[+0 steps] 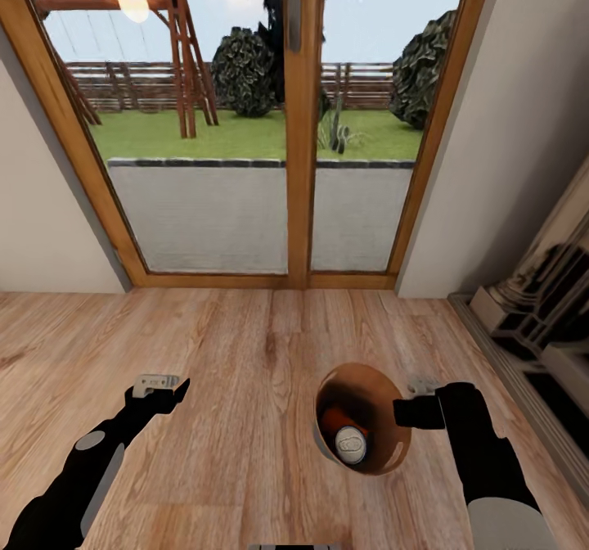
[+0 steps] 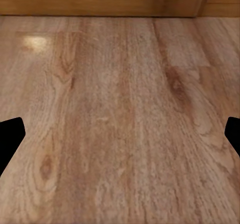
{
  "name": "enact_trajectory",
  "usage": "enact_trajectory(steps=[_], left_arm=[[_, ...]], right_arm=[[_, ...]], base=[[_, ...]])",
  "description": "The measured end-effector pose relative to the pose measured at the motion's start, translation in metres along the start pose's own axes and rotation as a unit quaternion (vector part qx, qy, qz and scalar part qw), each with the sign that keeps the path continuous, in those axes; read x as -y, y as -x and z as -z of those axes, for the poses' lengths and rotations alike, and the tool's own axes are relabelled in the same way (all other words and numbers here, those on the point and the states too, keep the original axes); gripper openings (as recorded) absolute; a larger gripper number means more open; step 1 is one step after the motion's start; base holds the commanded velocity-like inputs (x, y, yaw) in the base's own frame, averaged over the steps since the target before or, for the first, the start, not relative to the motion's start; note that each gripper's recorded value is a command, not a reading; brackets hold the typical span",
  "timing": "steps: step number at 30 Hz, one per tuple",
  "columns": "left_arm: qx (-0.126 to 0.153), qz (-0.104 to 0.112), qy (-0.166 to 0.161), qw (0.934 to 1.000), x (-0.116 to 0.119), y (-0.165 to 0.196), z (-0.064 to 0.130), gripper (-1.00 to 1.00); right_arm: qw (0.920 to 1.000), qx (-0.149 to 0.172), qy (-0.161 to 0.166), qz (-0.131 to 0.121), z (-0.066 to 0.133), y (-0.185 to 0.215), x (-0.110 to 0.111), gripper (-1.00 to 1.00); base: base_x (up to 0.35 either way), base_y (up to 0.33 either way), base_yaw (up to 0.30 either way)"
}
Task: Put the three can of soda from the living room inside the tash can in the kitchen.
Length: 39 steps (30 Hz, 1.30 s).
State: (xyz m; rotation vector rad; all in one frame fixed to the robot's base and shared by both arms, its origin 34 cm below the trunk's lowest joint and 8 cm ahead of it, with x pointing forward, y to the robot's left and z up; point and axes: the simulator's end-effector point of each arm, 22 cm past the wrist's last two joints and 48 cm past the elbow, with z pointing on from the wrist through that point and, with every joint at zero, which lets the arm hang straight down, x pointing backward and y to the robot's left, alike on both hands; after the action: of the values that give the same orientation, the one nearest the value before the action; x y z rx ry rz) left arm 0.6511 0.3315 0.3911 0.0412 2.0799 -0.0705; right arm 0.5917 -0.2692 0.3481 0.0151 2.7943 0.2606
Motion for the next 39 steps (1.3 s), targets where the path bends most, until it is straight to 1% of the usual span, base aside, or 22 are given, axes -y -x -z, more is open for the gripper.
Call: enact_trajectory(steps=[2, 7, 14, 24, 30, 36, 39], left_arm=[[0.001, 0.0, 0.0, 1.0, 0.0, 0.0, 0.0, 1.0], [-0.002, 0.0, 0.0, 1.0, 0.0, -0.004, 0.002, 1.0], [-0.003, 0.0, 0.0, 1.0, 0.0, -0.006, 0.003, 1.0], [-0.004, 0.0, -0.001, 1.0, 0.0, -0.007, 0.003, 1.0], [-0.016, 0.001, -0.001, 0.9999, 0.0, -0.021, -0.001, 1.0], [-0.018, -0.001, 0.0, 0.9998, 0.0, -0.031, -0.006, 1.0], [-0.016, -0.002, 0.0, 0.9999, 0.0, -0.03, -0.006, 1.0]], right_arm=[[0.9999, -0.005, 0.005, -0.012, -0.003, -0.005, 0.002, -1.0], [0.9996, -0.012, 0.013, -0.022, -0.007, -0.01, 0.0, -1.0], [0.9992, -0.024, 0.018, -0.026, -0.012, -0.019, -0.002, -1.0], [0.9991, -0.026, 0.02, -0.027, -0.013, -0.02, -0.003, -1.0], [0.9987, -0.039, 0.017, -0.029, -0.024, -0.029, 0.0, -1.0], [0.998, -0.051, 0.019, -0.033, -0.035, -0.038, 0.001, -1.0], [0.998, -0.052, 0.017, -0.032, -0.035, -0.038, 0.002, -1.0]], base=[[0.0, 0.0, 0.0], [0.0, 0.0, 0.0], [0.0, 0.0, 0.0], [0.0, 0.0, 0.0], [0.0, 0.0, 0.0], [0.0, 0.0, 0.0], [0.0, 0.0, 0.0]])
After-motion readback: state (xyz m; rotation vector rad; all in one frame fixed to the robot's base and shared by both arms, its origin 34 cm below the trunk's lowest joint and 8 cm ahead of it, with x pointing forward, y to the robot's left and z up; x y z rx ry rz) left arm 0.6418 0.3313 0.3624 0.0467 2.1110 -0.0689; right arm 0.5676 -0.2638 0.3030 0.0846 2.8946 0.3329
